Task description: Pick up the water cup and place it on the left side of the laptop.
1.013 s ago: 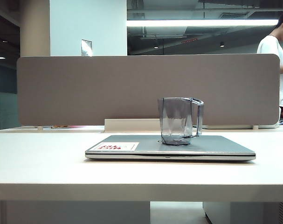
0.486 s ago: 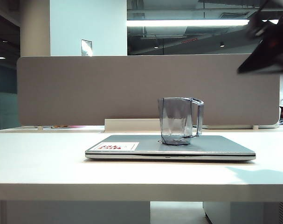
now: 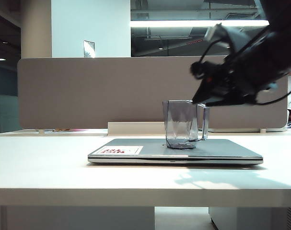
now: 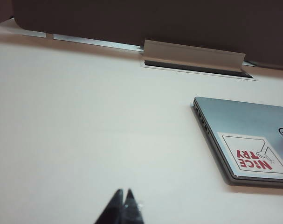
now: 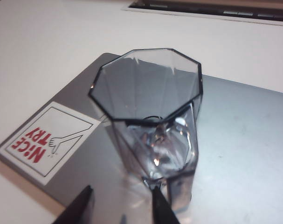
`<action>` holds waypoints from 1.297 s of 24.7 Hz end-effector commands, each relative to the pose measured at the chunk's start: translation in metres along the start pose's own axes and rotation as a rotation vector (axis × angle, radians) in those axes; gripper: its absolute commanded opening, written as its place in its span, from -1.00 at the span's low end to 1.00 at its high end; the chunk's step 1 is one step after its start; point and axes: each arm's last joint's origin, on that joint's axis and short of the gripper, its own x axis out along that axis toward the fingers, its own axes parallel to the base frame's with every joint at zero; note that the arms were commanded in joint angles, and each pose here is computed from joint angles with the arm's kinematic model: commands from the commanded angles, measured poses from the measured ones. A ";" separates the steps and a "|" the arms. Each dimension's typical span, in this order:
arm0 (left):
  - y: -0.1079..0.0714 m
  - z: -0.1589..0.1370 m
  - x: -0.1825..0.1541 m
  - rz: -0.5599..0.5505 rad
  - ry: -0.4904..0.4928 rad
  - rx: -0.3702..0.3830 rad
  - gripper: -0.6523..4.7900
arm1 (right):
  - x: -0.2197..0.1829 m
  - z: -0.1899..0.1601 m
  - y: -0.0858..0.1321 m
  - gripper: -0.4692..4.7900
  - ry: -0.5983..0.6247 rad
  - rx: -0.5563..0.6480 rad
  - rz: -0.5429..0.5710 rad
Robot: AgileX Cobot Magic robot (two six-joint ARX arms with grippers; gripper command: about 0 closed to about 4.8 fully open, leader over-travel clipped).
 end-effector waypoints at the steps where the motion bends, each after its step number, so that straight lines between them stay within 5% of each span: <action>1: -0.001 0.003 0.000 -0.003 -0.014 0.001 -0.78 | 0.009 -0.003 -0.001 -0.13 0.019 -0.004 -0.031; 23: -0.001 0.003 0.000 -0.007 -0.015 0.000 -0.78 | 0.034 -0.012 -0.006 -0.19 -0.037 -0.002 -0.141; 32: -0.001 0.003 0.000 -0.008 -0.016 -0.018 -0.78 | 0.035 -0.009 -0.011 -0.19 -0.104 0.006 -0.283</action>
